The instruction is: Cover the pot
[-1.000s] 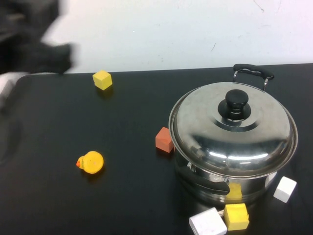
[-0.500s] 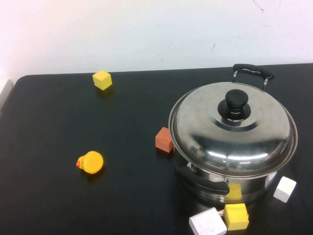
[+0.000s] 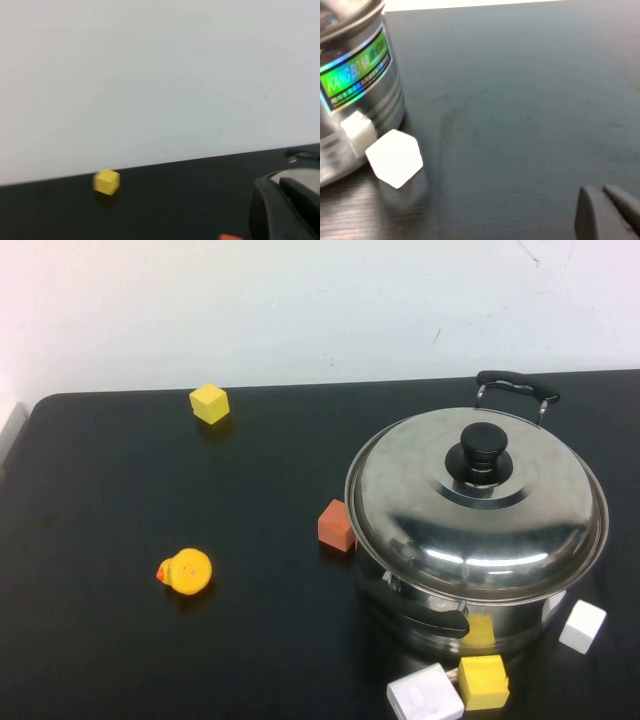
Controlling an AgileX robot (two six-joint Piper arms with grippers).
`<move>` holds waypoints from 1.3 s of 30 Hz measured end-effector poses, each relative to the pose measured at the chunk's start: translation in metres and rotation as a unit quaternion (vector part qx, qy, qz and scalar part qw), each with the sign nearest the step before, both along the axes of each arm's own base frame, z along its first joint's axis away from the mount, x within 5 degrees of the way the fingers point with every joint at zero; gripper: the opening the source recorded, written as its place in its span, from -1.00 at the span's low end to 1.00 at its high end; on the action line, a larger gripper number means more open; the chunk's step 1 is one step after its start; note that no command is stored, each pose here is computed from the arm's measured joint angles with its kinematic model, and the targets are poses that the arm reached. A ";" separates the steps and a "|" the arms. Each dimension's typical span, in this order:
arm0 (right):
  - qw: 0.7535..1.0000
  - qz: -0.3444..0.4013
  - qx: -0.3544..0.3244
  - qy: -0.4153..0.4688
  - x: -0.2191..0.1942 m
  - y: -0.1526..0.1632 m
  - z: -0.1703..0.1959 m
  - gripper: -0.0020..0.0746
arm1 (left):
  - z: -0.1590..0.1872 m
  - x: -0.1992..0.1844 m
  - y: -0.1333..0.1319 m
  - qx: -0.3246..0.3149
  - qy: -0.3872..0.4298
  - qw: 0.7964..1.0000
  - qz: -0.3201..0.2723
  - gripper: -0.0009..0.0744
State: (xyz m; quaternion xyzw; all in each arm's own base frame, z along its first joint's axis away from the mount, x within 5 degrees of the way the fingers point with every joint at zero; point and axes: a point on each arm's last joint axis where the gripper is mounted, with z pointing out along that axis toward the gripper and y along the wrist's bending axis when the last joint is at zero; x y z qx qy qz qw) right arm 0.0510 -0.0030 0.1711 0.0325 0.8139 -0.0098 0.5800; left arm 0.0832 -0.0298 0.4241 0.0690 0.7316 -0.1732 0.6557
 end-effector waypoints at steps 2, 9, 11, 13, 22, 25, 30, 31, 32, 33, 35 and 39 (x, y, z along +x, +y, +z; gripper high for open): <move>1.000 0.000 0.000 0.000 0.000 0.000 0.000 -0.95 | -0.006 0.000 0.001 0.018 -0.015 1.000 0.003 -0.98; 1.000 0.000 0.000 0.000 0.000 0.000 0.000 -0.95 | -0.038 -0.004 0.009 -0.016 -0.078 0.996 0.044 -0.98; 1.000 0.000 0.000 0.000 0.000 0.000 0.000 -0.95 | -0.052 -0.010 0.015 -0.035 -0.073 0.994 0.069 -0.98; 1.000 0.000 0.000 0.000 0.000 0.000 0.000 -0.95 | -0.073 -0.015 0.020 -0.047 -0.058 0.993 0.094 -0.98; 1.000 0.000 0.000 0.000 0.000 0.000 0.000 -0.95 | -0.184 -0.029 0.029 -0.060 0.018 0.984 0.167 -0.98; 1.000 0.000 0.000 0.000 0.000 0.000 0.000 -0.95 | -0.220 -0.030 0.030 -0.060 0.041 0.981 0.181 -0.98; 1.000 0.000 0.000 0.000 0.000 0.000 0.000 -0.95 | -0.244 -0.029 0.032 -0.076 0.086 0.972 0.207 -0.98; 1.000 0.000 0.000 0.000 0.000 0.000 0.000 -0.95 | -0.245 -0.029 0.032 -0.076 0.090 0.971 0.208 -0.98; 1.000 0.000 0.000 0.000 0.000 0.000 0.000 -0.95 | -0.246 -0.030 0.032 -0.075 0.096 0.970 0.210 -0.98; 1.000 0.000 0.000 0.000 0.000 0.000 0.000 -0.95 | -0.248 -0.030 0.032 -0.072 0.102 0.970 0.210 -0.98; 1.000 0.000 0.000 0.000 0.000 0.000 0.000 -0.95 | -0.247 -0.030 0.032 -0.067 0.103 0.970 0.209 -0.98; 1.000 0.000 0.000 0.000 0.000 0.000 0.000 -0.95 | -0.248 -0.030 0.032 -0.062 0.103 0.970 0.210 -0.98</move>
